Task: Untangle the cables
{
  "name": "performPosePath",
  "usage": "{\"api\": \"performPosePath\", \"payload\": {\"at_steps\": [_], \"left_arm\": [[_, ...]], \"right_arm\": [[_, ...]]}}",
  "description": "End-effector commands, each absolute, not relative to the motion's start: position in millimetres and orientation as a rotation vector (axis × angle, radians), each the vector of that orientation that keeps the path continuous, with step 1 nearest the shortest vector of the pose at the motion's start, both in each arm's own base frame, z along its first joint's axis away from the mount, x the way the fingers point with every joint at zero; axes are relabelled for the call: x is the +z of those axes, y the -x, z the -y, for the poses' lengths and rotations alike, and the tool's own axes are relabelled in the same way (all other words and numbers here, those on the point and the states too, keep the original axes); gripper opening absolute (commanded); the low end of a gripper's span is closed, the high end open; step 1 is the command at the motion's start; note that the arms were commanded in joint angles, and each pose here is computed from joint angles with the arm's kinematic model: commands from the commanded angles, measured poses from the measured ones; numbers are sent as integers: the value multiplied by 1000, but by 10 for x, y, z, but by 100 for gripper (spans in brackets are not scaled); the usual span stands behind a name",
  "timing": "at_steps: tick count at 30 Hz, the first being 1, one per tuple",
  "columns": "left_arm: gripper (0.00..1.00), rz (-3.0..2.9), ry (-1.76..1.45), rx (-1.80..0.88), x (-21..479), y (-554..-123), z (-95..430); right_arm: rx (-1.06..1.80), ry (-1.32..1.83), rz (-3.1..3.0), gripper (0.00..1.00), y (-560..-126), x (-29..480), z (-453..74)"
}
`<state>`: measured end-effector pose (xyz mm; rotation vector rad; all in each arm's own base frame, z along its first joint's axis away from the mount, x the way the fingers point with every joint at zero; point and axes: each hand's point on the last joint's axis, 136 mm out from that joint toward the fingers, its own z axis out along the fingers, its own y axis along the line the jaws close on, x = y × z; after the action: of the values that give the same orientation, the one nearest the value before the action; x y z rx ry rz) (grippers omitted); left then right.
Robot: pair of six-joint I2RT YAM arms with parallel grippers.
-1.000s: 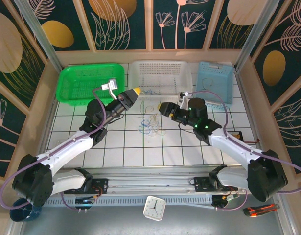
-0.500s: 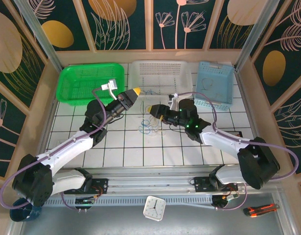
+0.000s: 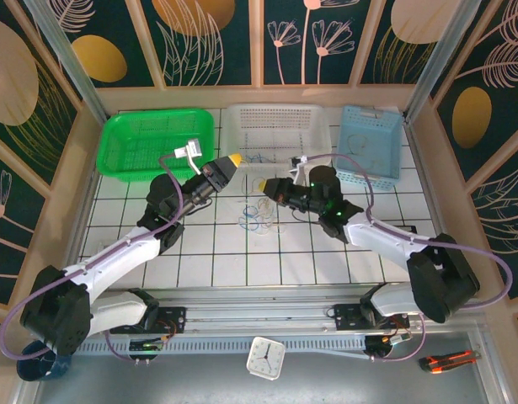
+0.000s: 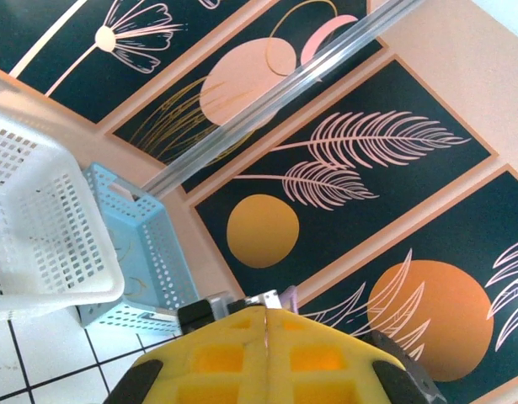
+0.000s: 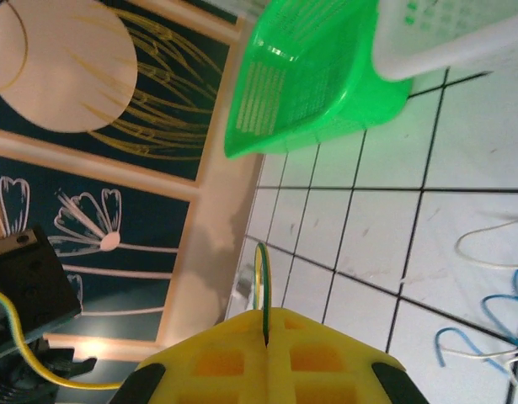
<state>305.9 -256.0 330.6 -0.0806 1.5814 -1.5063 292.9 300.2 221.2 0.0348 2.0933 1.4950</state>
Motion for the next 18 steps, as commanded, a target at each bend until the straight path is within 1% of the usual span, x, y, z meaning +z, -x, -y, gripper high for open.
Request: {"api": "performPosePath", "payload": {"at_steps": [1, 5, 8, 12, 18], "left_arm": [[0, -1513, 70, -1486, 3425, -3025, 2469], [0, -1521, 102, -1459, 3340, -3033, 2412], [0, -1515, 129, -1455, 3304, -3029, 2369], [0, -1513, 141, -1447, 3283, -3034, 2349], [0, -1519, 147, -1444, 3244, -3041, 2348]], "right_arm": [[1384, -47, -2046, 0, -3013, 2346, -2694], [1234, -188, -2024, 0, -3172, 2343, -2131], [1175, -249, -1996, 0, -3220, 2405, -1814], [1128, -293, -1962, 0, -3272, 2515, -1557], [1113, -290, -1913, 0, -3392, 2749, -1438]]}}
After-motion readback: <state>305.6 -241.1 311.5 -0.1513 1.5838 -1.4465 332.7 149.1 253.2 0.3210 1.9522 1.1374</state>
